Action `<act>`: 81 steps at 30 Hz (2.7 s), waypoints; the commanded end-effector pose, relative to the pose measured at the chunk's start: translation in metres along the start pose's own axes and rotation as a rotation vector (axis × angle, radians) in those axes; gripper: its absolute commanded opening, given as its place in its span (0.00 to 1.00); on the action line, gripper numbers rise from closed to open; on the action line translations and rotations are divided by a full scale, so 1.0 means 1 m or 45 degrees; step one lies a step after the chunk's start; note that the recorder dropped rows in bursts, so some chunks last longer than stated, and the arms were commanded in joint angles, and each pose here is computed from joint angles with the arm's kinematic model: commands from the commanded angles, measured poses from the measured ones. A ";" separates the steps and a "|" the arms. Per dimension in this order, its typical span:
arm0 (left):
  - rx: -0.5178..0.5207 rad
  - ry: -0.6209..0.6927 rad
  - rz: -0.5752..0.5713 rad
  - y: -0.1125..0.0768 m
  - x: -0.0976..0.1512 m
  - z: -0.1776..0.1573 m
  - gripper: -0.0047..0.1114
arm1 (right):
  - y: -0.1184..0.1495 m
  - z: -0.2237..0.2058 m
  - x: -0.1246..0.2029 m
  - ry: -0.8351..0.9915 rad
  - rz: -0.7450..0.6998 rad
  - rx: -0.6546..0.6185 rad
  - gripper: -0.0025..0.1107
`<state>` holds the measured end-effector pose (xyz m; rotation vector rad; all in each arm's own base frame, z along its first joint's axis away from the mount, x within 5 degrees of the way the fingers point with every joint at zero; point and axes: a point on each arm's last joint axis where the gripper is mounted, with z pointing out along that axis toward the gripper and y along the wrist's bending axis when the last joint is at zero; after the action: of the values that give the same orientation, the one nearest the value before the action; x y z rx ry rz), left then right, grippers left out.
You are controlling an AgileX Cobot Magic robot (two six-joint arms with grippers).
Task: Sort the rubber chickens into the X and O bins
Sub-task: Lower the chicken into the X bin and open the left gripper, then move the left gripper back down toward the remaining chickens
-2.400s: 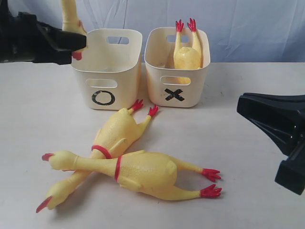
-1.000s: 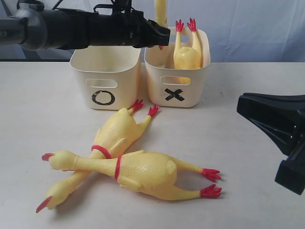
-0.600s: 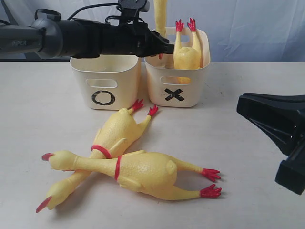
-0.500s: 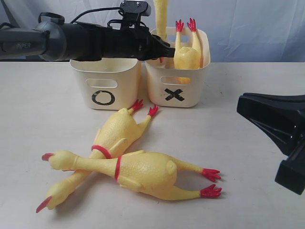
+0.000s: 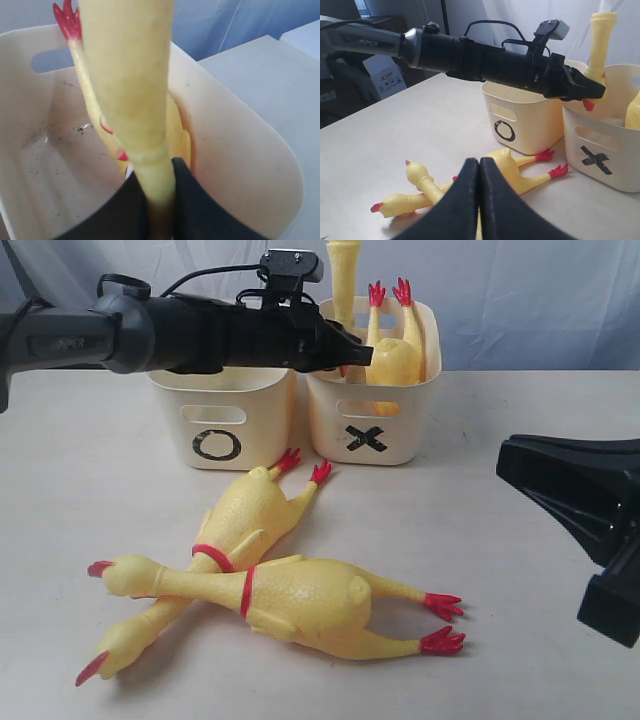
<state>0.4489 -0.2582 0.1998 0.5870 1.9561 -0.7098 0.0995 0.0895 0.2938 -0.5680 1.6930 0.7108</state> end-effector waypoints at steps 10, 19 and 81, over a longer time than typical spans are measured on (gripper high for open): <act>-0.027 0.111 -0.003 0.001 0.014 0.010 0.22 | 0.000 -0.001 0.001 -0.004 0.007 0.004 0.01; -0.026 0.109 -0.008 0.001 0.014 0.010 0.42 | 0.000 -0.001 0.001 -0.004 0.007 0.004 0.01; 0.147 0.800 0.549 -0.078 -0.006 -0.211 0.04 | 0.003 -0.001 0.004 0.037 -0.090 -0.045 0.01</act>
<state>0.2861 -0.1758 0.3015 1.3740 2.2334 -0.3828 0.0973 0.0912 0.2922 -0.6418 1.6841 0.6919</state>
